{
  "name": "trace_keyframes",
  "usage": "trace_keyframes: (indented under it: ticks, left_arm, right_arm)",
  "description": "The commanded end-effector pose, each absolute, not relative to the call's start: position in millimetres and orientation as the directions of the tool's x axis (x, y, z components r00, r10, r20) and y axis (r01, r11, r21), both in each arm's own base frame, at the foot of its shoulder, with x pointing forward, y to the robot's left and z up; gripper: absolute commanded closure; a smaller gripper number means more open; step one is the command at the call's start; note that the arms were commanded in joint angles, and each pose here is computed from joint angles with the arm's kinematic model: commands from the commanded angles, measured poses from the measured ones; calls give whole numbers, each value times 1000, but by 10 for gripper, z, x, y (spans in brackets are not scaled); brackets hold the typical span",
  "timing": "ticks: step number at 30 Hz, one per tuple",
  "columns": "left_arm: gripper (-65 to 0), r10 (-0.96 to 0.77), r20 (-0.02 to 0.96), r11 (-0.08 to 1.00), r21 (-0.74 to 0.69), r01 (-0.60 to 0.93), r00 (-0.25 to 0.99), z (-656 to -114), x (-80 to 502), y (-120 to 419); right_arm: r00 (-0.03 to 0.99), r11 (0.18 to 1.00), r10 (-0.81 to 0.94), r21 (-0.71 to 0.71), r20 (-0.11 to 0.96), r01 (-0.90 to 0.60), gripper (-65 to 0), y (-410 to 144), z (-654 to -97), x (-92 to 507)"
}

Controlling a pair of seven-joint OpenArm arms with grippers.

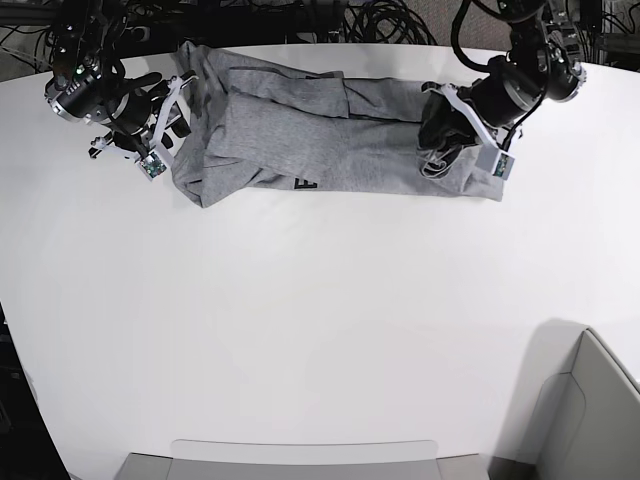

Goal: Fold the T-shirt properly
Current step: 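Fold the strip's end with the left gripper toward the right gripper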

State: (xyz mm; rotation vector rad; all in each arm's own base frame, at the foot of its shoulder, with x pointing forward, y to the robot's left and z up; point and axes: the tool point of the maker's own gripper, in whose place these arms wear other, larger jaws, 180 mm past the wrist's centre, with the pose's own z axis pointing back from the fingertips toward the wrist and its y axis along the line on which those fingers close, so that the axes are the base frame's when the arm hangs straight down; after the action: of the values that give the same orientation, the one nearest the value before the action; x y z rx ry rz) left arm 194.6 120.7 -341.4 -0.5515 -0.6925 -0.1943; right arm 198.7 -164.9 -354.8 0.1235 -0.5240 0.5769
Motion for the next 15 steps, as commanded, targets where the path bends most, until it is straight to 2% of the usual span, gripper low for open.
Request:
trace_keyframes:
  ticks: [1, 4, 15]
  left_arm:
    - [0, 33, 683, 827, -429, 364, 730, -3309, 2005, 1150]
    - [0, 48, 680, 822, -443, 358, 732, -3320, 2001, 1097]
    - [0, -80, 697, 833, -346, 432, 712, -3475, 2013, 806]
  right_arm:
    - [690, 828, 496, -48, 528, -559, -179, -1632, -3471, 2030]
    - [690, 828, 496, -48, 528, -559, -179, -1632, -3471, 2030]
    - [690, 828, 496, -48, 528, -559, -179, -1632, -3471, 2030]
